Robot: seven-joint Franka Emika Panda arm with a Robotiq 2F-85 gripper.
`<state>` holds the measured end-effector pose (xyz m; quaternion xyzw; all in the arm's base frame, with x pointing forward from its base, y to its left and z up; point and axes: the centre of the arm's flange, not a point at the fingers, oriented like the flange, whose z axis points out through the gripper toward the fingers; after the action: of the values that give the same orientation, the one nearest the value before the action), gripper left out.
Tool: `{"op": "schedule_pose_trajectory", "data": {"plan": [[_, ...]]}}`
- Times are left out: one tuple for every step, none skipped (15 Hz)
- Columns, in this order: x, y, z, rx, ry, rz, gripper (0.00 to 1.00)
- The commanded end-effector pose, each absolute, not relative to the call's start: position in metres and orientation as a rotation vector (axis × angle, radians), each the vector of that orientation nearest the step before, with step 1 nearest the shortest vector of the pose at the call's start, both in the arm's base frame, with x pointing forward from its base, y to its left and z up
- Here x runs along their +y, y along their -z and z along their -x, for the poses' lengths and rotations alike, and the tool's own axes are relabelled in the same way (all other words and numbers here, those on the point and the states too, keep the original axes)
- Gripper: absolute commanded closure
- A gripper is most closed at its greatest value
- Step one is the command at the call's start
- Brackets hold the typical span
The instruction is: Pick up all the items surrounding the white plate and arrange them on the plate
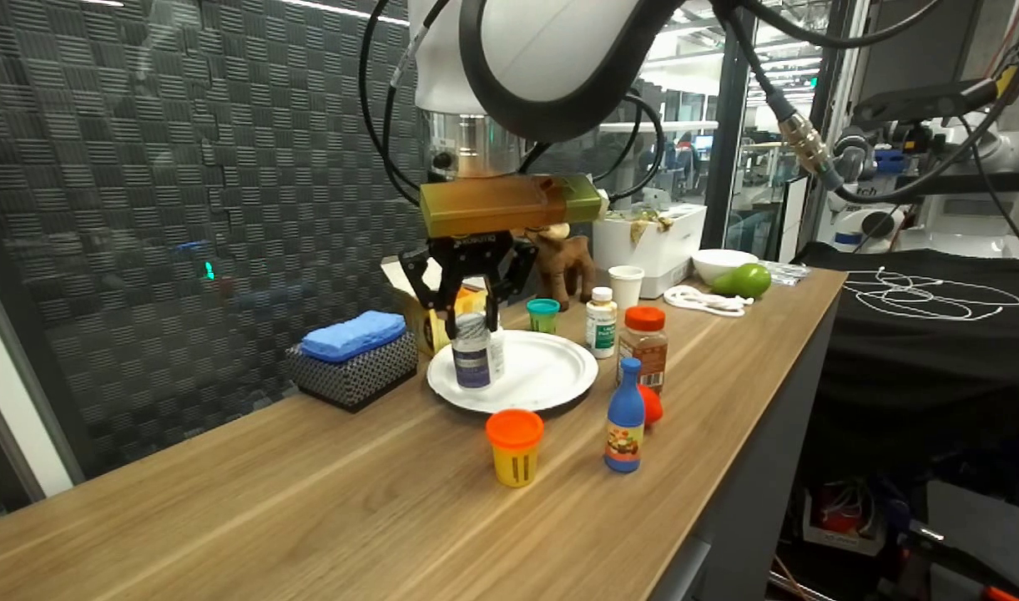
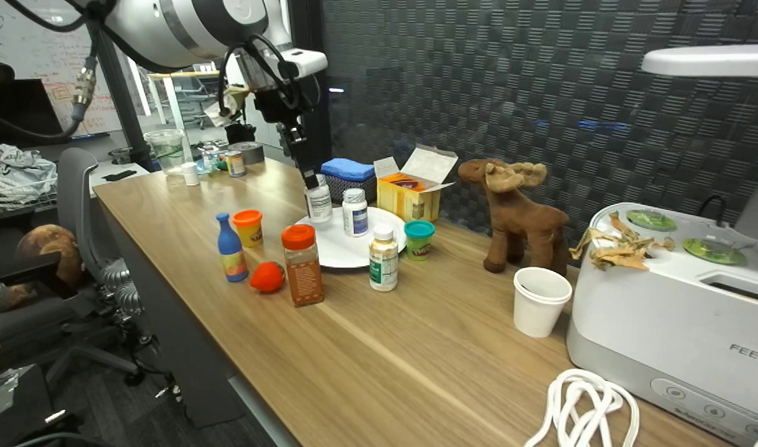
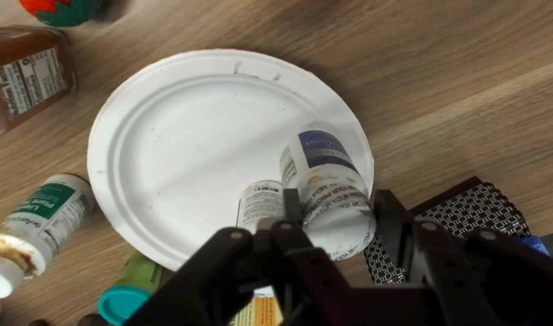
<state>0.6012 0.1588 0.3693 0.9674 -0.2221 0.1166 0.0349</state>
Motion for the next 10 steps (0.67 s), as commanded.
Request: {"op": "schedule_pose_trajectory", "data": {"plan": [[0.160,-0.367,-0.605,-0.696,-0.381,-3.009,0.81],[0.159,-0.363,-0.605,-0.701,-0.376,-3.012,0.81],[0.158,-0.359,-0.605,-0.700,-0.375,-3.010,0.81],[0.158,-0.357,-0.605,-0.703,-0.375,-3.013,0.81],[0.157,-0.354,-0.605,-0.703,-0.376,-3.011,0.81],[0.157,-0.352,-0.605,-0.704,-0.379,-3.013,0.81],[0.157,-0.351,-0.605,-0.705,-0.380,-3.014,0.81],[0.157,-0.350,-0.605,-0.704,-0.385,-3.014,0.81],[0.156,-0.349,-0.604,-0.706,-0.384,-3.017,0.81],[0.156,-0.347,-0.602,-0.709,-0.384,-3.017,0.81]]}}
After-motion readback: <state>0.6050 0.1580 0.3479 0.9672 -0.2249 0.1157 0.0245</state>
